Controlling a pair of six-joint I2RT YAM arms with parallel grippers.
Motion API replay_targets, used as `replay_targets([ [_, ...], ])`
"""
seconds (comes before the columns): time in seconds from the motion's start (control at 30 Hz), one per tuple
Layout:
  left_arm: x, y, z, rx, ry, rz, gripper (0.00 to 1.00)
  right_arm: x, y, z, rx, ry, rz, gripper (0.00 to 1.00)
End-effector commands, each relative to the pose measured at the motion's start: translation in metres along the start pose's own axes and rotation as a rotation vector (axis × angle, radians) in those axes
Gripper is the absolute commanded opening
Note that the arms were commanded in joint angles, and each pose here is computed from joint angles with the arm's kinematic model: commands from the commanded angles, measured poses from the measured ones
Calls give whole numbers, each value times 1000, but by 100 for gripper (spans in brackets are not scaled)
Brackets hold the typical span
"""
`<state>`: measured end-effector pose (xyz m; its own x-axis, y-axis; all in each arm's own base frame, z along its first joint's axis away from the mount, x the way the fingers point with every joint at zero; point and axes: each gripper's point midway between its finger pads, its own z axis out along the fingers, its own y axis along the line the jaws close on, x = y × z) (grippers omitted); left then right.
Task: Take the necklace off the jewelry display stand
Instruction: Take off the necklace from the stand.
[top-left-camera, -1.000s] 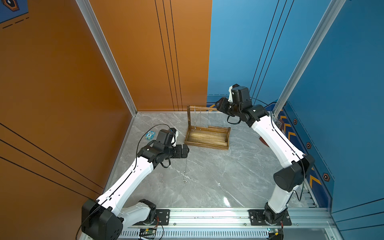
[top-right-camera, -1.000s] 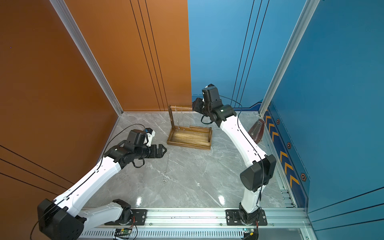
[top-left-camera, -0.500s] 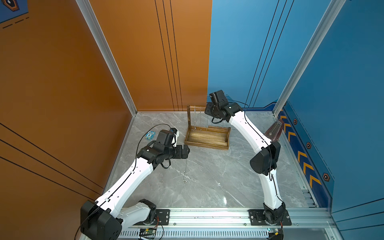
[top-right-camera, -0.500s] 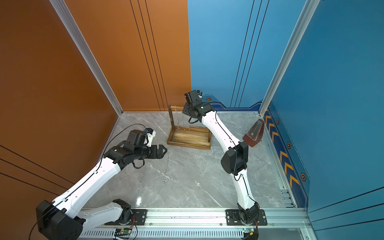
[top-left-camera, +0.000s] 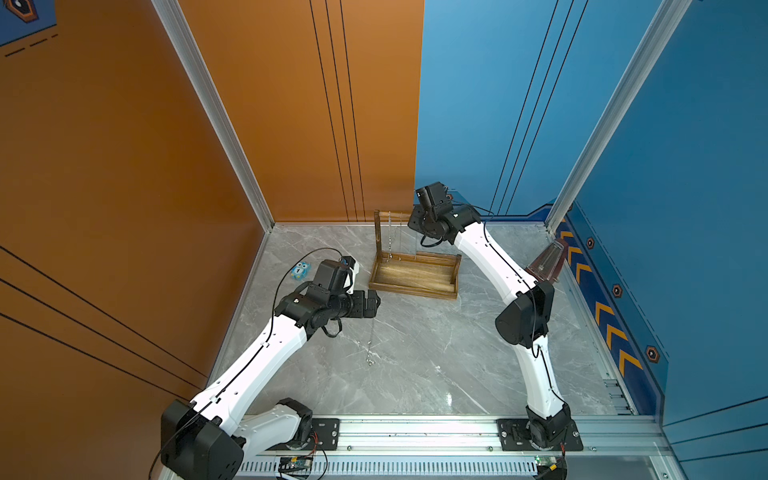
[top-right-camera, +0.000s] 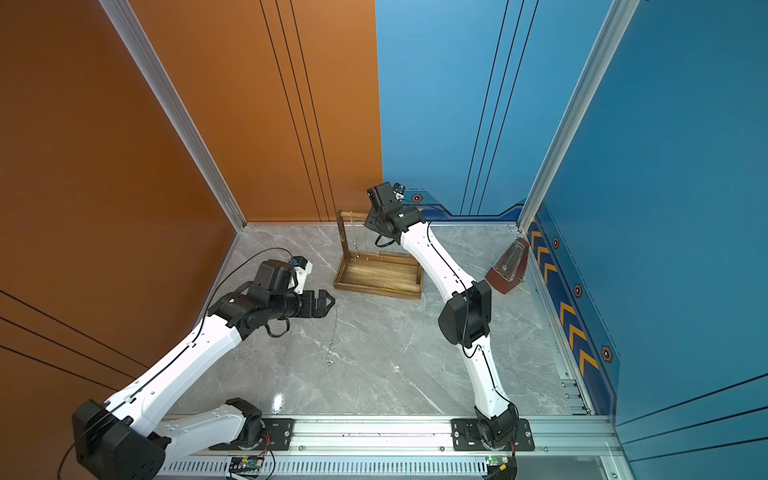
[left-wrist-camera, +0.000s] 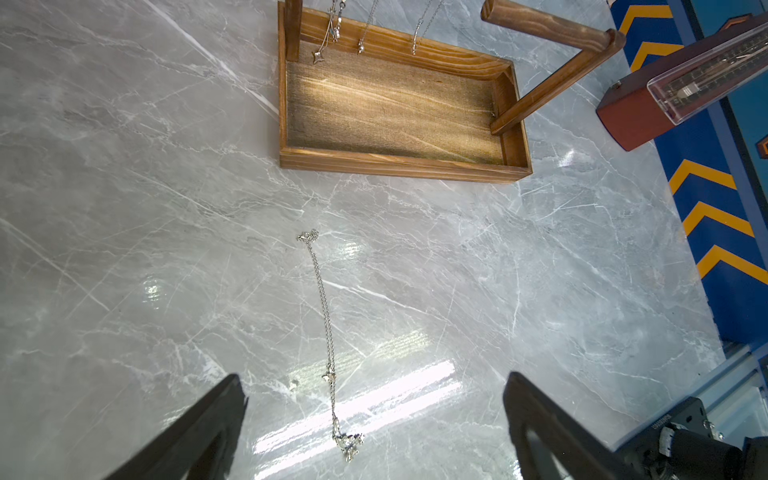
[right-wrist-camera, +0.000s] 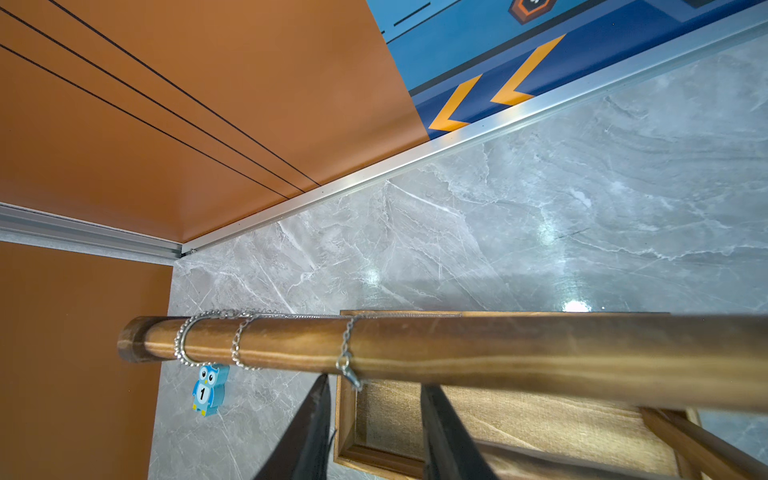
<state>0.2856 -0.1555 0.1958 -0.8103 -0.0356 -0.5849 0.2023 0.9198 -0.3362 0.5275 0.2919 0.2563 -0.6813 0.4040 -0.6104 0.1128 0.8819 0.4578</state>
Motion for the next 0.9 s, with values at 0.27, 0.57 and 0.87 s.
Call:
replay_targets([
  [0.27, 13, -1, 7, 9, 47, 17, 98, -20, 5, 1, -14, -78, 48, 28],
  [0.57, 13, -3, 6, 10, 44, 25, 98, -26, 6, 2, -16, -107, 69, 14],
  [0.87, 14, -4, 5, 13, 44, 33, 98, -28, 8, 1, -16, -123, 68, 1],
])
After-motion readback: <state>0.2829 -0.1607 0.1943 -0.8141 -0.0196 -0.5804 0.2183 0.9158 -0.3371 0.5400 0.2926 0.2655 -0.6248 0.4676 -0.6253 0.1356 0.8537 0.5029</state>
